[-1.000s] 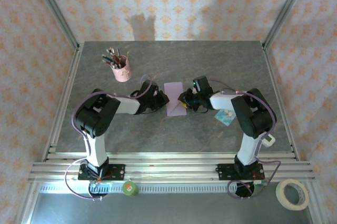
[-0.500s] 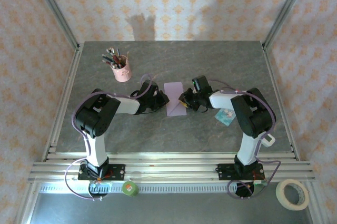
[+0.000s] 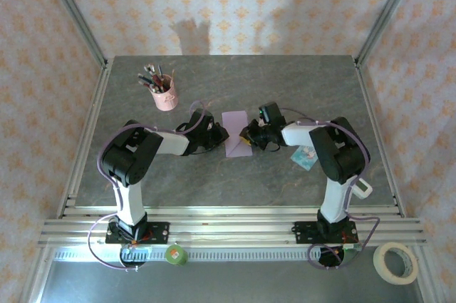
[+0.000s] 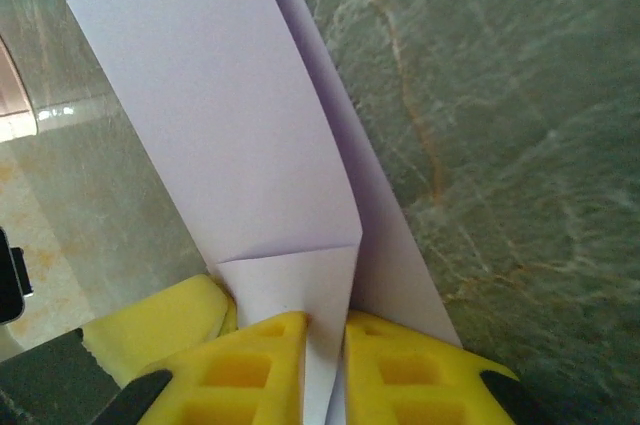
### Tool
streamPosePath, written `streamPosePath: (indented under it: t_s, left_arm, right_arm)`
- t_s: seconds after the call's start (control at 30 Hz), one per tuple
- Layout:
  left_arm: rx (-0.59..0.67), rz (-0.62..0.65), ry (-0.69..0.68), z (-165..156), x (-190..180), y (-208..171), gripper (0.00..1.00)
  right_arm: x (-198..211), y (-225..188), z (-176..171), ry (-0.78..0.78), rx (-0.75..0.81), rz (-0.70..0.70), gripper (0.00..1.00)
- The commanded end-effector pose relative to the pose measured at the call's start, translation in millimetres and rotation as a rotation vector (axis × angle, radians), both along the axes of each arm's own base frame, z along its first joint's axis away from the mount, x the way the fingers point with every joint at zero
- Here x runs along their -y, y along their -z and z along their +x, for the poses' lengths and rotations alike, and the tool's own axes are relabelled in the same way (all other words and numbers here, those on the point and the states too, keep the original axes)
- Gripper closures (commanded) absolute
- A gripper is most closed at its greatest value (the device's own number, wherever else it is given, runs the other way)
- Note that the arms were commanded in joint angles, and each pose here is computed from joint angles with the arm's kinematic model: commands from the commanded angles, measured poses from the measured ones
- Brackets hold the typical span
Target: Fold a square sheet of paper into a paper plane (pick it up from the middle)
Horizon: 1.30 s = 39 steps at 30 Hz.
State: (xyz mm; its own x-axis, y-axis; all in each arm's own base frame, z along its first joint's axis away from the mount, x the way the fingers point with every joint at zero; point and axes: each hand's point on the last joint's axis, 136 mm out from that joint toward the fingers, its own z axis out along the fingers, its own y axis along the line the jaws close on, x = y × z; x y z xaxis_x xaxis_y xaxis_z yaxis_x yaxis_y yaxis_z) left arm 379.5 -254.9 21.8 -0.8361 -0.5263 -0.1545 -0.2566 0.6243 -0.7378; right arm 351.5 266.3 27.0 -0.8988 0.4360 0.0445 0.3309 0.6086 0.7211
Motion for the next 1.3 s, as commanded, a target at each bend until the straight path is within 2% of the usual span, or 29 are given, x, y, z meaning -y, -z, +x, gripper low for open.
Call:
streamPosePath:
  t_s: [0.0,0.27,0.33,0.53,0.7,0.83,0.97,1.03,1.17,1.27]
  left_arm:
    - [-0.067,0.039,-0.026,-10.5,-12.0,20.5,0.86]
    - [-0.055,0.033,-0.024,-7.5,-11.2,13.3,0.85]
    - [-0.04,0.027,-0.028,-4.4,-13.0,6.9,0.84]
    - [0.042,-0.041,-0.025,7.7,-13.1,-30.7,0.81]
    - [0.142,-0.084,-0.063,15.0,-31.1,-68.5,0.72]
    - [0.248,-0.131,-0.074,15.0,-46.6,-102.7,0.57]
    - [0.388,-0.178,-0.061,9.8,-57.2,-140.5,0.26]
    - [0.452,-0.202,-0.041,5.1,-57.7,-157.1,0.15]
    - [0.544,-0.297,0.011,-5.2,-49.7,-187.9,0.03]
    - [0.563,-0.383,0.053,-11.1,-41.1,-198.8,0.01]
  right_arm:
    - [-14.4,-9.4,-0.9,-0.053,0.037,0.07,0.84]
    - [-19.4,-13.3,-4.0,-0.078,0.066,0.094,0.84]
    - [-19.4,-10.8,-4.7,-0.086,0.07,0.086,0.87]
    - [-16.4,-10.1,2.1,-0.105,0.128,0.038,0.96]
    - [-16.6,-42.2,19.1,-0.138,0.3,0.01,0.98]
    - [-20.2,-91.1,30.3,-0.176,0.493,0.039,0.98]
    - [-27.0,-145.3,31.1,-0.216,0.662,0.124,0.98]
    - [-30.7,-167.6,28.8,-0.236,0.72,0.174,0.98]
    - [-39.6,-204.8,22.3,-0.277,0.794,0.281,0.98]
    - [-44.8,-220.8,17.9,-0.3,0.814,0.348,0.98]
